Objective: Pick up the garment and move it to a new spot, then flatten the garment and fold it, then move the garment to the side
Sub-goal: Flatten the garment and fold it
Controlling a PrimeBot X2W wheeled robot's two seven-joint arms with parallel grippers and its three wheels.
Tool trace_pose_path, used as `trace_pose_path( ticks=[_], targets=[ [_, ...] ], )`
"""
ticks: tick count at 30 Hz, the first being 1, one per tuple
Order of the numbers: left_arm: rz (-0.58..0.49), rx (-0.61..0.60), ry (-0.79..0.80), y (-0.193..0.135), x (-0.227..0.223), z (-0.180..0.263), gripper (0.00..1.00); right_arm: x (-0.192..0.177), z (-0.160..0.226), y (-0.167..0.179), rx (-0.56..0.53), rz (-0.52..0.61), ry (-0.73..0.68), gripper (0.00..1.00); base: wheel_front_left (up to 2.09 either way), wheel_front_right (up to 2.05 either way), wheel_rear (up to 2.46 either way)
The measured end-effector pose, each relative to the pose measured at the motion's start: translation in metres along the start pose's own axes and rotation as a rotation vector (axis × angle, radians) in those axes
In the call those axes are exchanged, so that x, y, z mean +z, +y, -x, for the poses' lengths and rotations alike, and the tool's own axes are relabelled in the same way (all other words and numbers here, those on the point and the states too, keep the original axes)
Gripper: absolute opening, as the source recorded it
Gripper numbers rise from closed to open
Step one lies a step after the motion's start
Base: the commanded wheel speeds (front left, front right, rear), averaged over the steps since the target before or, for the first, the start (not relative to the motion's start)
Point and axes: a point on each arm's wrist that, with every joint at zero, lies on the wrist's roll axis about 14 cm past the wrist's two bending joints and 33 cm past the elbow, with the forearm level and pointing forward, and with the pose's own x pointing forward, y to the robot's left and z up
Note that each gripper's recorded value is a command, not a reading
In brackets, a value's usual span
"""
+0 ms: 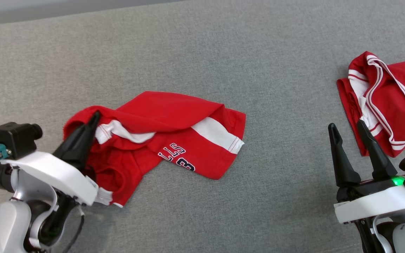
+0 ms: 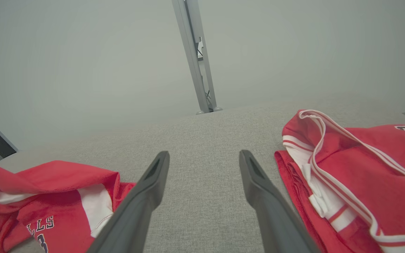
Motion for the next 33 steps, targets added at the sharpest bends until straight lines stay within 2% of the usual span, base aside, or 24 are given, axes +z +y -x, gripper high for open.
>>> trace_pose_path(
  ticks=[7,15,16,17,26,31,33],
  targets=[
    [0.016,0.091,0.041,0.038,-0.03,-0.031,0.0,-0.007,-0.004,-0.007,-0.018,0.004,0.019,1.0,0.0,0.0,0.0],
    [0.051,0.102,0.062,0.049,-0.05,-0.04,0.01,-0.01,-0.006,-0.014,-0.033,0.006,0.03,1.0,0.0,0.0,0.0],
    [0.059,0.103,0.052,0.049,-0.048,-0.04,0.36,-0.01,-0.006,-0.015,-0.033,0.007,0.029,1.0,0.0,0.0,0.0],
    [0.061,0.106,0.04,0.049,-0.046,-0.039,0.99,-0.009,-0.006,-0.015,-0.032,0.007,0.027,1.0,0.0,0.0,0.0],
    [0.006,0.212,-0.11,0.059,-0.025,0.001,1.0,0.001,-0.008,-0.006,-0.002,0.014,0.007,1.0,0.0,0.0,0.0],
    [-0.003,0.279,-0.306,0.058,0.014,0.032,1.0,0.017,-0.006,0.002,0.025,0.045,-0.032,1.0,0.0,0.0,0.0],
    [-0.036,0.288,-0.393,0.053,0.035,0.043,1.0,0.024,-0.005,0.004,0.031,0.06,-0.053,1.0,0.0,0.0,0.0]
  ],
)
